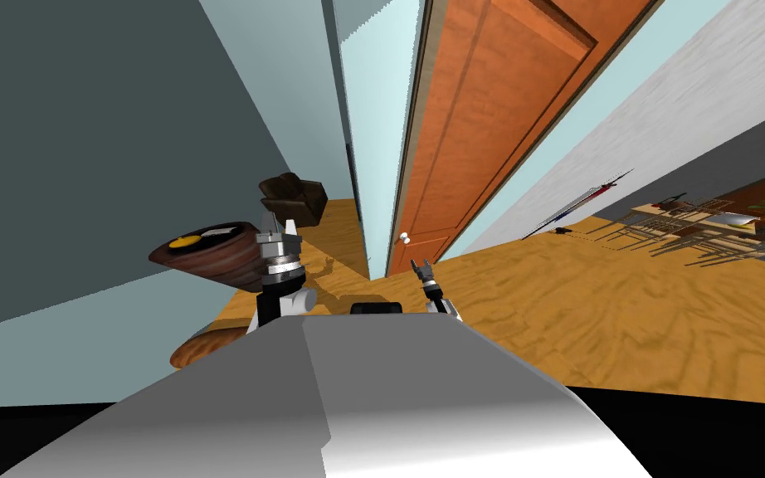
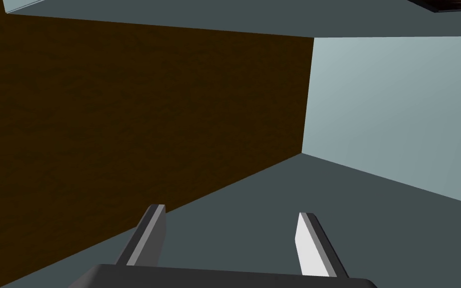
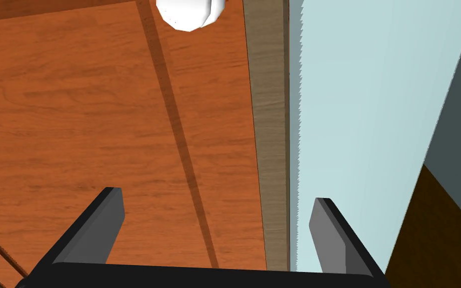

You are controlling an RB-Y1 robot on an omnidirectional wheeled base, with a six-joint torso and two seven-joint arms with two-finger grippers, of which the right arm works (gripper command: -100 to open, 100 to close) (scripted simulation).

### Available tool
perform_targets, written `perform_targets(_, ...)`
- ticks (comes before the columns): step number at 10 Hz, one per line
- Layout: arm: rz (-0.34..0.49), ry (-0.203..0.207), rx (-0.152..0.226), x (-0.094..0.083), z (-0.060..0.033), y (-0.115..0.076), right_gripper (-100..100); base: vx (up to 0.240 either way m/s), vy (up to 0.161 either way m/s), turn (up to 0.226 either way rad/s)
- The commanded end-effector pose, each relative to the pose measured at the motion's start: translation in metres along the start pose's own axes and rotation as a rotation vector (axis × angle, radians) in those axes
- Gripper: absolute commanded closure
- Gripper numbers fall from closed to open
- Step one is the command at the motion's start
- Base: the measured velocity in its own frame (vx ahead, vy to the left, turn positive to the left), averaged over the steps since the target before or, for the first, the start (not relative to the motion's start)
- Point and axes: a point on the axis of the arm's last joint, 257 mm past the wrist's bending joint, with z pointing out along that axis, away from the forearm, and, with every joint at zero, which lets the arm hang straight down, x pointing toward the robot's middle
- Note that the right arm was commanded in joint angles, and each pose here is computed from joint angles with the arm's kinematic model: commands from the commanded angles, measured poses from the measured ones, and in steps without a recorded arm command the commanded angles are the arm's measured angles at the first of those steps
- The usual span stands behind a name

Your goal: Pull the door open

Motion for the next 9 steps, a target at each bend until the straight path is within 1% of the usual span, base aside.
perform_targets(1,-0.031,0.021,-0.004,0.010,-0.0030,-0.001,-100,0.090,-0.061,0.048)
perform_targets(2,-0.047,0.033,-0.006,0.016,-0.0049,-0.001,-100,0.091,-0.060,0.046)
perform_targets(3,-0.080,0.057,-0.012,0.027,-0.0089,-0.002,-100,0.130,-0.064,0.085)
perform_targets(4,-0.093,0.066,-0.014,0.032,-0.0106,-0.002,-100,0.125,-0.061,0.061)
perform_targets(5,-0.118,0.085,-0.019,0.041,-0.0142,-0.003,-100,0.120,-0.069,0.066)
perform_targets(7,-0.140,0.102,-0.025,0.048,-0.0175,-0.003,-100,0.106,-0.043,0.037)
perform_targets(9,-0.173,0.127,-0.033,0.060,-0.0228,-0.003,-100,0.100,-0.054,0.045)
